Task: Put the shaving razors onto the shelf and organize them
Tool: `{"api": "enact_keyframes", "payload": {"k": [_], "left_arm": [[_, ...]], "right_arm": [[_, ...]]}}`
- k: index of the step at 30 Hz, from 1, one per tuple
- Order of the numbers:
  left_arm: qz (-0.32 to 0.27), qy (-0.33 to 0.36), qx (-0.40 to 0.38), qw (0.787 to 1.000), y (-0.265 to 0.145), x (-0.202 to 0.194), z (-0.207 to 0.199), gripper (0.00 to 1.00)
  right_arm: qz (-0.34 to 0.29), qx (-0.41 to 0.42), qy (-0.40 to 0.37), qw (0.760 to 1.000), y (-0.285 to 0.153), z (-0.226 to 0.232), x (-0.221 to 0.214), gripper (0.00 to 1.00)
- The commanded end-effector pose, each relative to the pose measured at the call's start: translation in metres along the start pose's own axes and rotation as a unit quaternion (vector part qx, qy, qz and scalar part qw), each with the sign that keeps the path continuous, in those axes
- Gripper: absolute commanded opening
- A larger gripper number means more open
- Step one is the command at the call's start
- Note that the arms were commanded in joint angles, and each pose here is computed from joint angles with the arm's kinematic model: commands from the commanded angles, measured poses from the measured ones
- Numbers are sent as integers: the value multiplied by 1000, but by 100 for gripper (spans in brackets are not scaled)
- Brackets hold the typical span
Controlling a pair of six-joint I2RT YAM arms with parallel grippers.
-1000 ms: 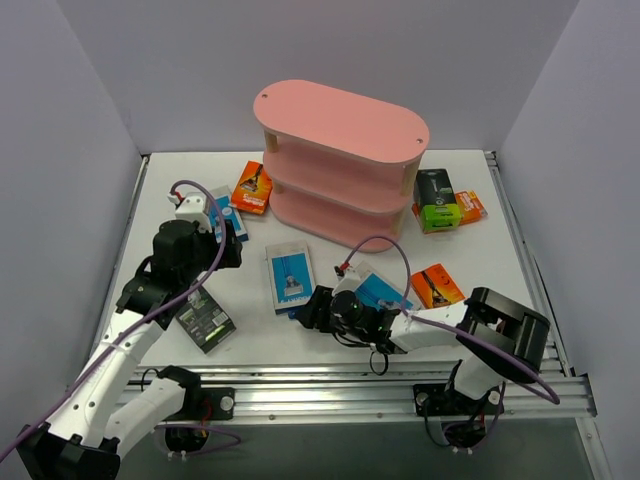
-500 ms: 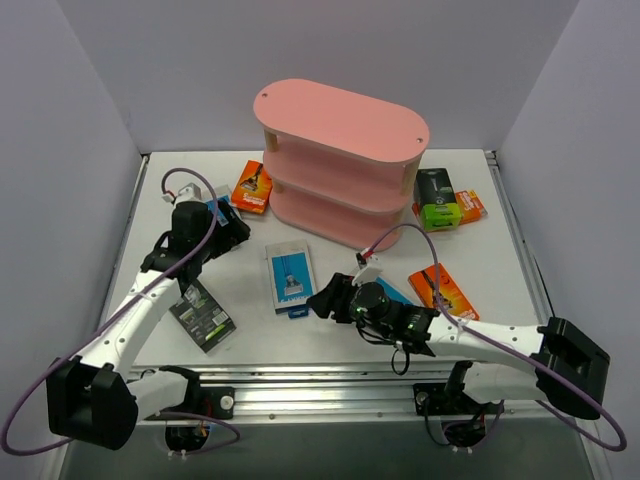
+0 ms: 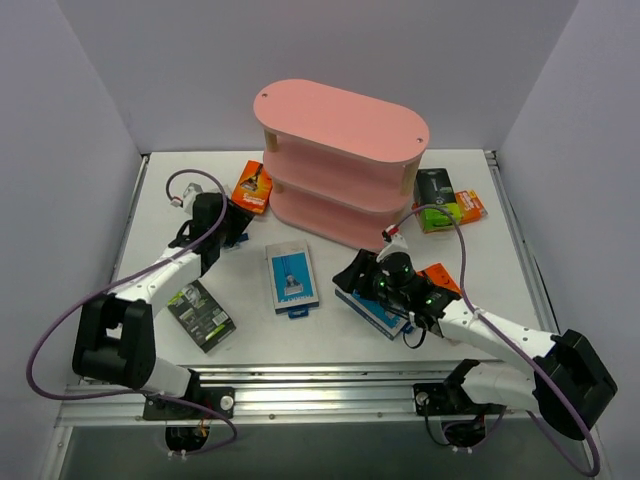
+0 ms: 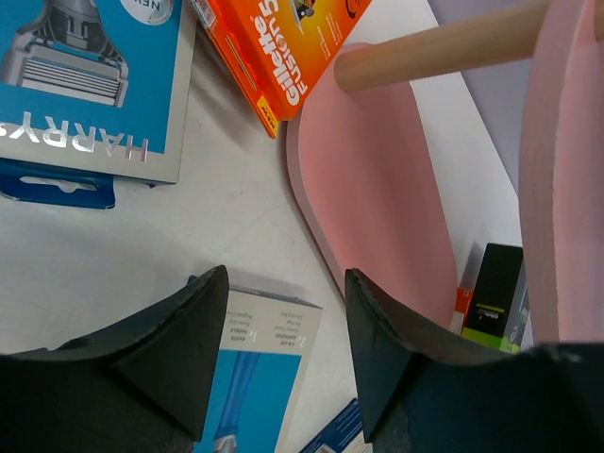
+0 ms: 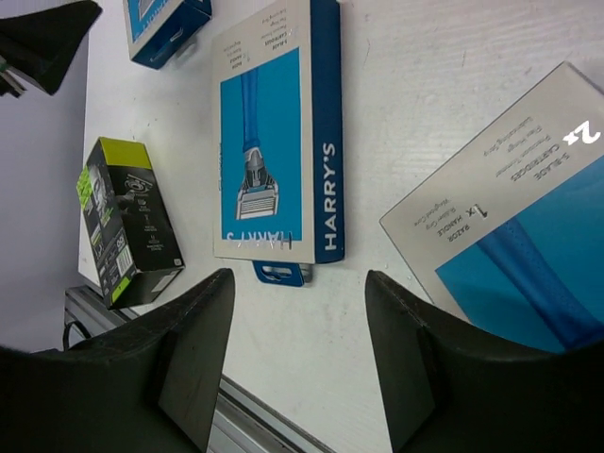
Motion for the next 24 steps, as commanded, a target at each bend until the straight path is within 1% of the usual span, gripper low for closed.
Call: {"api": "enact_keyframes", "payload": {"k": [1, 4, 7, 9, 12, 15, 17, 18, 24], "left_arm": [[-38, -60, -61, 996, 14, 13, -31, 60], [-41, -71, -57, 995, 29, 11, -33, 59], [-51, -70, -49, 995, 42, 9, -34, 61], [-57, -71, -47, 995, 50, 7, -33, 61], [-68, -76, -42, 994, 61, 7, -32, 61], [-79, -78, -37, 993, 72, 6, -28, 57], [-82, -78, -37, 993, 78, 6, -28, 49], [-81, -76, -31, 993, 83, 4, -26, 48], [-77, -76, -14, 994, 99, -3, -18, 48]], "right_arm": [[3, 26, -11, 1000, 0, 2, 23, 54], [-4, 18, -18, 1000, 2, -8, 34, 53], [2, 10, -19, 1000, 5, -20, 42, 53], [18, 12, -18, 1000, 9, -26, 43, 53], [24, 11, -20, 999, 13, -33, 48, 53], [28, 11, -23, 999, 16, -39, 54, 54], [32, 11, -25, 999, 17, -42, 57, 54], [30, 7, -25, 999, 19, -45, 61, 54], [40, -1, -20, 999, 25, -61, 63, 55]]}}
Point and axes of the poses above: each gripper's point midway between its finger pads, its own y axis out along the fingers, its own z axis along the line the jaws close on, x = y × z, the point moved 10 cm from there along -y, back along the fingers, and after that the axes turned 7 degrees about -y, right-handed, at the moved point
